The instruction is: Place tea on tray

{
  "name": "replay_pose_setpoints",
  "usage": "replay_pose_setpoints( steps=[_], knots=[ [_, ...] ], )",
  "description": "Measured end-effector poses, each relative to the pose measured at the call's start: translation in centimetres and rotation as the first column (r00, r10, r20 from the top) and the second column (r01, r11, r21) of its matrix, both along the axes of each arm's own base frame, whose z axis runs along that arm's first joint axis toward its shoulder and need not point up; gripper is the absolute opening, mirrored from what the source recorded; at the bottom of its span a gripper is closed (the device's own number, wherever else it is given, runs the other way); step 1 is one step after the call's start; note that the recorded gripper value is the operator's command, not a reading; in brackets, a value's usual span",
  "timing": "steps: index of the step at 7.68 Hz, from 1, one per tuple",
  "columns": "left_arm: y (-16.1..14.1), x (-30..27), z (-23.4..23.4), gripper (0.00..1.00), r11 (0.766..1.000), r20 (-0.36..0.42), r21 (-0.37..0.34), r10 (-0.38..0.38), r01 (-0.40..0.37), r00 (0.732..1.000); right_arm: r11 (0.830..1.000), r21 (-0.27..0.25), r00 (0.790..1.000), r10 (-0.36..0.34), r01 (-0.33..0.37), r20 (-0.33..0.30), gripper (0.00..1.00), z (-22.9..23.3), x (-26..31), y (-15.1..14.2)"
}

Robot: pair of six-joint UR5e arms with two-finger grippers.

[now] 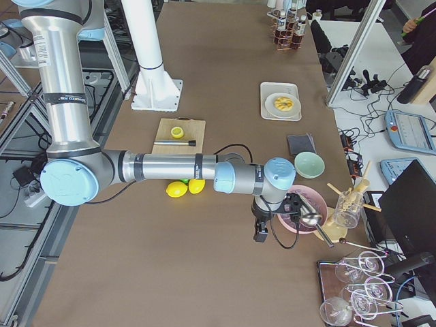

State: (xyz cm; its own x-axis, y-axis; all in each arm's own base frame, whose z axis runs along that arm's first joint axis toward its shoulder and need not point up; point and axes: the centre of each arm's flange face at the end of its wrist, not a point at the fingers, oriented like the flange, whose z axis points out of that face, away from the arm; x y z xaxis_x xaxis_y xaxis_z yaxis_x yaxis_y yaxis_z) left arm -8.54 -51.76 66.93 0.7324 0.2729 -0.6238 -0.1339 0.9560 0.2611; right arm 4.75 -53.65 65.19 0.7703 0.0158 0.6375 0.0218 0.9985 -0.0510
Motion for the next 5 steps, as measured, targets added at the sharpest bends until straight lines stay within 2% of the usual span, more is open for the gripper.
replay_pose_setpoints(
  steps=[2,5],
  knots=[
    [-0.17,-0.01,-0.12,0.98,0.999,0.002,0.036,0.000,0.000,1.000,1.000,0.003,1.000,0.001,-0.001,0.000,1.00,-0.14,0.04,0.04],
    [-0.17,0.23,-0.24,0.98,0.999,0.002,0.052,0.002,-0.002,1.000,1.000,0.000,1.000,0.002,-0.002,0.000,1.00,0.04,0.10,0.30]
  ],
)
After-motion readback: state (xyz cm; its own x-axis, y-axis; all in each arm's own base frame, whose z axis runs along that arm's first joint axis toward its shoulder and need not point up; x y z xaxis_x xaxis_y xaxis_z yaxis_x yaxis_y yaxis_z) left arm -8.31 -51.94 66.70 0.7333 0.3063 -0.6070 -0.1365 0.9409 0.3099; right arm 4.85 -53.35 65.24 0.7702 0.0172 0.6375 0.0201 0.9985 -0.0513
